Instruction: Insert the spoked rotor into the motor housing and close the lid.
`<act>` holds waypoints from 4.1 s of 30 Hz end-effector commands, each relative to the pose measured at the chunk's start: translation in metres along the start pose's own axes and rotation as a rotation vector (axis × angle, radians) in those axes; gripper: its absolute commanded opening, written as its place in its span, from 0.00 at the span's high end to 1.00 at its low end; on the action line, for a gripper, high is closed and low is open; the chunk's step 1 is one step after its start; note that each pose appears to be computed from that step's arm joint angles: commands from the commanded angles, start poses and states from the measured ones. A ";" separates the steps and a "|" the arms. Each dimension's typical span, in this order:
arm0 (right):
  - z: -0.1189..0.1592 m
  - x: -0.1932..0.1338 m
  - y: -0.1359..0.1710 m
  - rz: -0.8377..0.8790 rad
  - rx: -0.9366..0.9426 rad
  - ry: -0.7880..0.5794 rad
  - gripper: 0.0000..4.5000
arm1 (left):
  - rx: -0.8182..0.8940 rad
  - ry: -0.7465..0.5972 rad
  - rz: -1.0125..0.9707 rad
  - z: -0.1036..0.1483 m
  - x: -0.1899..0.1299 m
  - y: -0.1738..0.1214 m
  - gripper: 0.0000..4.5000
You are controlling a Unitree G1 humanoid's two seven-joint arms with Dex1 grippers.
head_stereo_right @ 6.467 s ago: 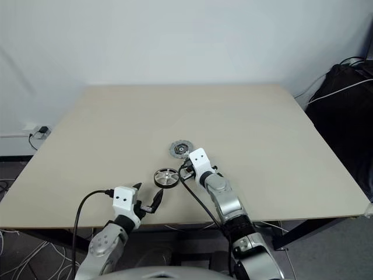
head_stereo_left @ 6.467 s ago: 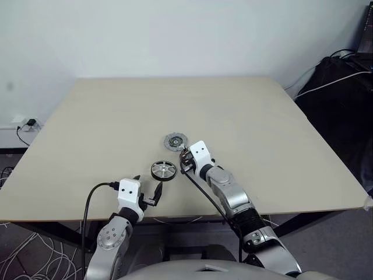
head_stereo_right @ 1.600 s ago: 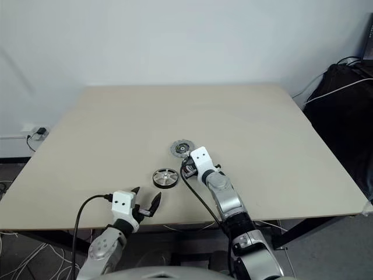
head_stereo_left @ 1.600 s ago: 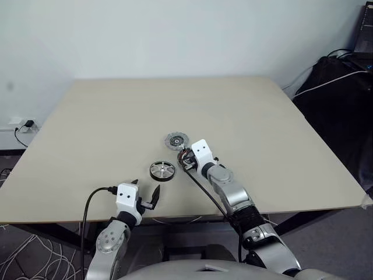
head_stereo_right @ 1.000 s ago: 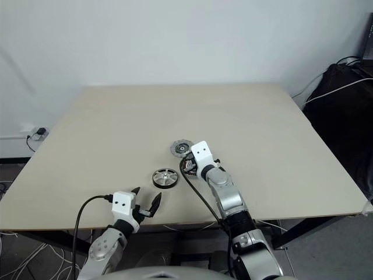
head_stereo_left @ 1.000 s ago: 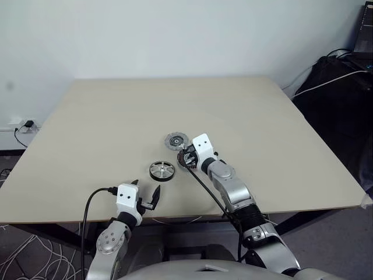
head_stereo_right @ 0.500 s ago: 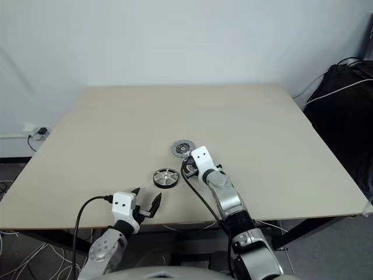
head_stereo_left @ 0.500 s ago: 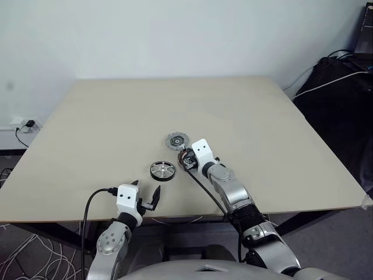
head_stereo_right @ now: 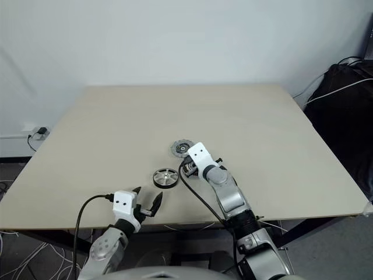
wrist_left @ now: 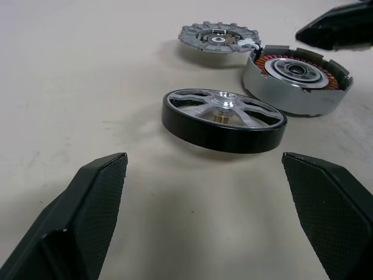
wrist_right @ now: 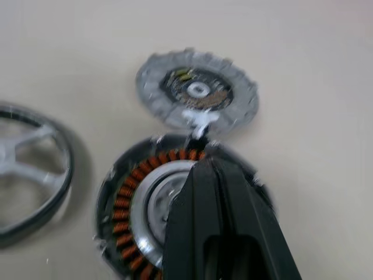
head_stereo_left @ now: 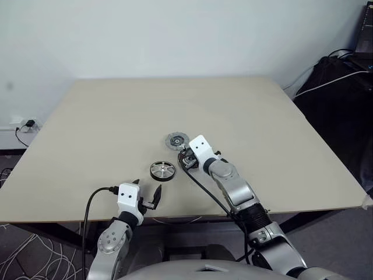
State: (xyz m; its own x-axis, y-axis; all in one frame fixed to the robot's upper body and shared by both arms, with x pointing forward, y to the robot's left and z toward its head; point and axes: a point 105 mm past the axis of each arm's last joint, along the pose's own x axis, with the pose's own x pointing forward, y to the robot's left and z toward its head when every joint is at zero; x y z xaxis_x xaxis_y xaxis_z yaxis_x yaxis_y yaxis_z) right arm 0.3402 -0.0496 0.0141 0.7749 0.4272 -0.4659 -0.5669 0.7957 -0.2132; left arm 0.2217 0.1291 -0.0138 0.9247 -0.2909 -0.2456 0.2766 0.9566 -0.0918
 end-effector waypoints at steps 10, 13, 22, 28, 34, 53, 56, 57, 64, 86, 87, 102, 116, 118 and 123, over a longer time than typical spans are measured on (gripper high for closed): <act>0.033 0.000 -0.008 -0.028 -0.030 -0.008 0.65 | 0.009 -0.054 -0.002 0.015 0.002 -0.001 0.00; 0.032 0.000 -0.009 -0.032 -0.040 0.016 0.65 | 0.009 -0.057 -0.003 0.017 0.002 -0.003 0.00; 0.018 0.000 -0.015 -0.024 -0.041 0.115 0.65 | 0.006 -0.068 -0.004 0.030 0.000 -0.009 0.00; 0.012 0.001 -0.010 0.004 -0.041 0.151 0.65 | 0.005 -0.066 -0.003 0.032 0.000 -0.010 0.00; 0.010 0.004 -0.005 0.022 -0.043 0.164 0.65 | 0.004 -0.063 0.000 0.030 -0.001 -0.010 0.00; 0.003 0.008 -0.011 0.008 -0.061 0.203 0.65 | 0.001 -0.057 0.010 0.018 0.001 -0.002 0.00; 0.002 0.008 -0.011 0.008 -0.061 0.205 0.78 | 0.002 -0.057 0.010 0.016 0.001 -0.001 0.00; 0.001 0.007 -0.011 0.011 -0.061 0.208 0.85 | 0.003 -0.057 0.008 0.015 0.001 -0.001 0.00; -0.001 0.004 -0.008 0.033 -0.064 0.220 0.85 | 0.007 -0.066 0.000 0.019 0.003 -0.002 0.00; -0.007 0.007 -0.008 0.038 -0.080 0.246 0.97 | 0.001 -0.072 0.008 0.024 0.000 -0.005 0.00; -0.007 0.007 -0.008 0.037 -0.080 0.246 0.97 | 0.000 -0.071 0.007 0.024 0.000 -0.005 0.00; 0.029 -0.001 -0.009 0.051 -0.038 0.036 0.97 | 0.001 -0.062 0.005 0.014 0.002 0.001 0.00; 0.017 -0.003 -0.013 0.062 -0.004 0.112 0.97 | 0.001 -0.071 -0.003 0.021 0.001 -0.007 0.00; 0.015 -0.002 -0.012 0.078 0.027 0.132 0.97 | 0.001 -0.071 -0.002 0.023 0.001 -0.007 0.00; 0.012 -0.001 -0.015 0.079 0.054 0.156 0.97 | 0.001 -0.072 0.003 0.024 0.000 -0.007 0.00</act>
State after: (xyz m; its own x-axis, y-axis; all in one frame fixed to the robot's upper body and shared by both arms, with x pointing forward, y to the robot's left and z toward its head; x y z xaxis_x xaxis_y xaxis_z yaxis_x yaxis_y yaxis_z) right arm 0.3433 -0.0593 0.0134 0.6507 0.4067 -0.6413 -0.6108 0.7820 -0.1239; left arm 0.2212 0.1274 -0.0066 0.9317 -0.2756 -0.2366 0.2601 0.9609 -0.0952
